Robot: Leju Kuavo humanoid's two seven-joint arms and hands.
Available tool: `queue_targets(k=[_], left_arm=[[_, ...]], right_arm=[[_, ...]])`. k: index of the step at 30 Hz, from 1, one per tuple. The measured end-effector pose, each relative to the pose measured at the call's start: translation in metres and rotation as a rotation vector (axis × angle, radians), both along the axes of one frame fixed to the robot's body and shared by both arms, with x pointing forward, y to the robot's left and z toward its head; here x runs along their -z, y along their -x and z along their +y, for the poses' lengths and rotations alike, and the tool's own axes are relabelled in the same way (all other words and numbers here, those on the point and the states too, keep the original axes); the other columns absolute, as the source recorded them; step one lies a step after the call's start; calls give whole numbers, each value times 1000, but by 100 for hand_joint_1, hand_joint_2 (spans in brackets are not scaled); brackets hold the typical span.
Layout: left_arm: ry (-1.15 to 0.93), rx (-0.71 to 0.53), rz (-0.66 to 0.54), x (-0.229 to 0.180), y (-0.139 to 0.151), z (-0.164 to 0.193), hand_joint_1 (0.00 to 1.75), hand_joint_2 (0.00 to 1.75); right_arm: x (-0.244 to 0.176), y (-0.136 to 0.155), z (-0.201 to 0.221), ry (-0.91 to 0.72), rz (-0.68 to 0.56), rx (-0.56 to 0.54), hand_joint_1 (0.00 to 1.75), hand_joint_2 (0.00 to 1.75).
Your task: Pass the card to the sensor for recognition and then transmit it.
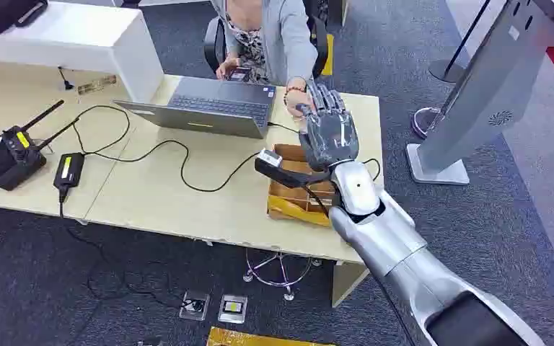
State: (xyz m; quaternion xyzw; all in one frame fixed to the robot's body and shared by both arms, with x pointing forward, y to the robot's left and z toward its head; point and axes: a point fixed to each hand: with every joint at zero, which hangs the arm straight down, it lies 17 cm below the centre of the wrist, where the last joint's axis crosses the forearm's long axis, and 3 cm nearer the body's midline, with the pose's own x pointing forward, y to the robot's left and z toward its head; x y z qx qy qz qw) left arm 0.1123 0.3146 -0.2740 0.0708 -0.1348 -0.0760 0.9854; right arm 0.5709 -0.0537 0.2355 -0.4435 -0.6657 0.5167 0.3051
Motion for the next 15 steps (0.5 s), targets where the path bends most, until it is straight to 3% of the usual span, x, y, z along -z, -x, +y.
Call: queue_targets(k=[15], left_arm=[[15,34,3,0,1,-4,0,175]], right_arm=[[9,10,-20,-31,19,66,175,175]])
